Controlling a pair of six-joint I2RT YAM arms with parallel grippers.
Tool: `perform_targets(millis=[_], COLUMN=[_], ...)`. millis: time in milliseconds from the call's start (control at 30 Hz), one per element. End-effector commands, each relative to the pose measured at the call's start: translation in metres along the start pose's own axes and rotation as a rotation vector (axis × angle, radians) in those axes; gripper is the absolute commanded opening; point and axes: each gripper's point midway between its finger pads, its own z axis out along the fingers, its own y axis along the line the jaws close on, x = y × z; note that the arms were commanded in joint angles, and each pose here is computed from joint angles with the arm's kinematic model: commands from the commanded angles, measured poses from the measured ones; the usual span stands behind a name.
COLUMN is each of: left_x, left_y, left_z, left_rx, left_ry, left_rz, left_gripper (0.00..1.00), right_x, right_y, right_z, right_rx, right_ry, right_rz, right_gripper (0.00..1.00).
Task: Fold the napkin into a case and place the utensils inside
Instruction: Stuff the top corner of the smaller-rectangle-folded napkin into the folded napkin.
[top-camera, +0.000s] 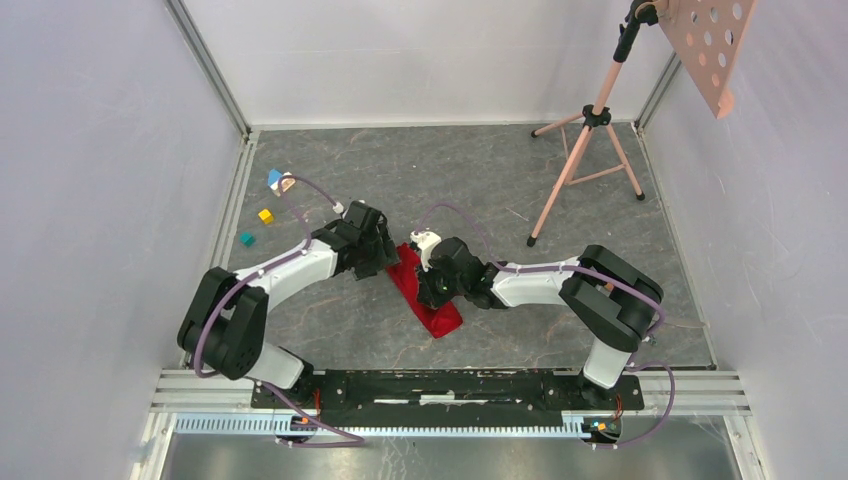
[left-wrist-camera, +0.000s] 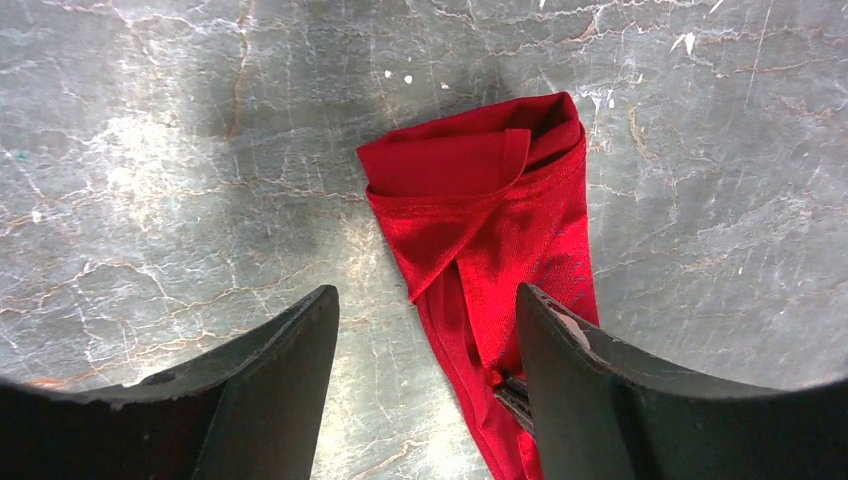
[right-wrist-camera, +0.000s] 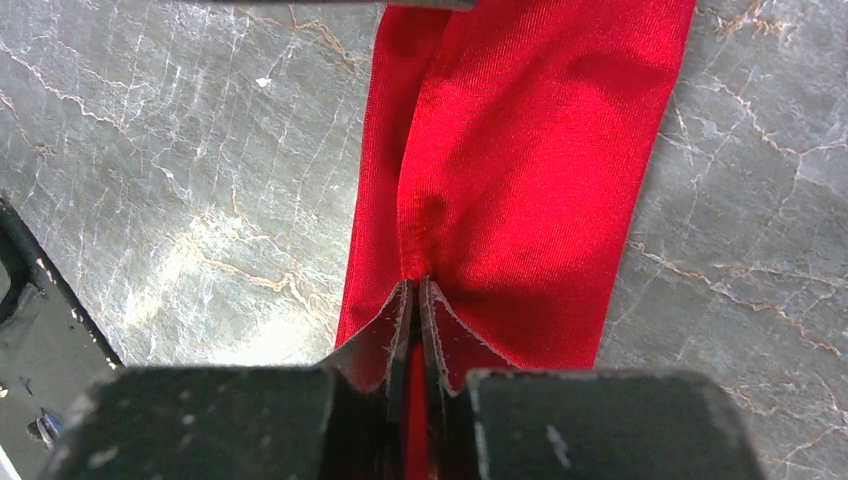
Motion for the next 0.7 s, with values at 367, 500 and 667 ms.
perform_targets(millis=[367, 500, 667], left_x=[-0.003, -0.004, -0.004], left_y=[-0.003, 0.004, 0.012], left_z=[0.028, 0.034, 0.035], left_rx=[-0.100, -0.133, -0.152], left_ry=[-0.014, -0.018, -0.021], left_rz=[0.135, 0.150, 0.154], left_gripper=[0.67, 0.56, 0.36], right_x=[0.017, 0.018, 0.018], right_y=[-0.003, -0.003, -0.003], right_z=[0.001, 0.000, -0.001], right_rx=[0.002, 0.000, 0.001], right_ry=[0.035, 0.036, 0.036], right_rz=[-0.014, -0.014, -0.017], right_gripper=[0.09, 0.09, 0.09])
